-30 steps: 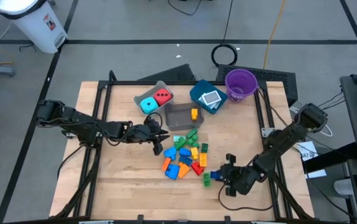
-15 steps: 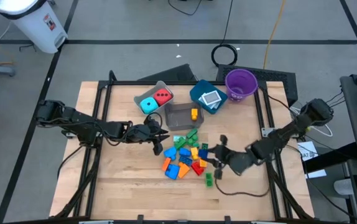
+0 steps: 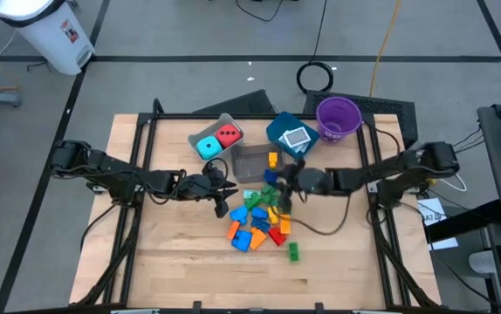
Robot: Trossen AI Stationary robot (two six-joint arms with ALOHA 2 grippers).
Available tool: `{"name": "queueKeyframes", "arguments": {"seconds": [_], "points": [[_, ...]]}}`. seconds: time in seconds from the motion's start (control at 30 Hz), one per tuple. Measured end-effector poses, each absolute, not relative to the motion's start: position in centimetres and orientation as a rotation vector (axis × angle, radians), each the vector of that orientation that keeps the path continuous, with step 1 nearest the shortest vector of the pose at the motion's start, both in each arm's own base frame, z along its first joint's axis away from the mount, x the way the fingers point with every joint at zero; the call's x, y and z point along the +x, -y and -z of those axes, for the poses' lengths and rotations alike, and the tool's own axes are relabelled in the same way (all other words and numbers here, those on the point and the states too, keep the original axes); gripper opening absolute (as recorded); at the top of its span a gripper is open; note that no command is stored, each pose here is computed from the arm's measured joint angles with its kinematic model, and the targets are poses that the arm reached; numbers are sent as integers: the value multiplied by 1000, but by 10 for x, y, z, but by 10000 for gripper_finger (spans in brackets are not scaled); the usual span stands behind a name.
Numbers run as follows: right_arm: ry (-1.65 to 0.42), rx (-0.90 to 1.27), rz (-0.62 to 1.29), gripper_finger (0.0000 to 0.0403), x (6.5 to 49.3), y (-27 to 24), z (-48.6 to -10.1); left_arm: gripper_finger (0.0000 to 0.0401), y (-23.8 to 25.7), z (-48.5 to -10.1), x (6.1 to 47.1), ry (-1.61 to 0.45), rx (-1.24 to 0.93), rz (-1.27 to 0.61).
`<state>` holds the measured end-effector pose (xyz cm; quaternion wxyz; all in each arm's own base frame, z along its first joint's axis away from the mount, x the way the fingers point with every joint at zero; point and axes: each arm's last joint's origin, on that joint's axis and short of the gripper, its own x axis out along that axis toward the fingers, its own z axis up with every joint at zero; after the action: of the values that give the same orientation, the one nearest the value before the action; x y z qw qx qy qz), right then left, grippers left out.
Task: Pick & Place Toys
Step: Put the dark blue block into the black bin, then put the blue block into the black bin
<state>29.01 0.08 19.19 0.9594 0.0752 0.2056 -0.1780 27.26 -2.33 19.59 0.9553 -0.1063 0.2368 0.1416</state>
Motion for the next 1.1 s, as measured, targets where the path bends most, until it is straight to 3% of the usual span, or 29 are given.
{"name": "queueKeyframes", "arguments": {"seconds": [0.33,0.67,0.83,0.97,1.1], "points": [[-432,189,417,114,297,50,-175,99,23,-196,272,-479,-206,-300],[-386,190,408,251,297,48,-182,99,22,-197,273,-465,-203,-337],[-354,201,324,288,295,31,-195,101,23,-195,272,-482,-287,-305],[-322,187,211,289,289,5,-210,135,35,-194,271,-519,-344,-175],[-274,144,102,278,281,-24,-226,208,55,-193,268,-525,-316,-129]]}}
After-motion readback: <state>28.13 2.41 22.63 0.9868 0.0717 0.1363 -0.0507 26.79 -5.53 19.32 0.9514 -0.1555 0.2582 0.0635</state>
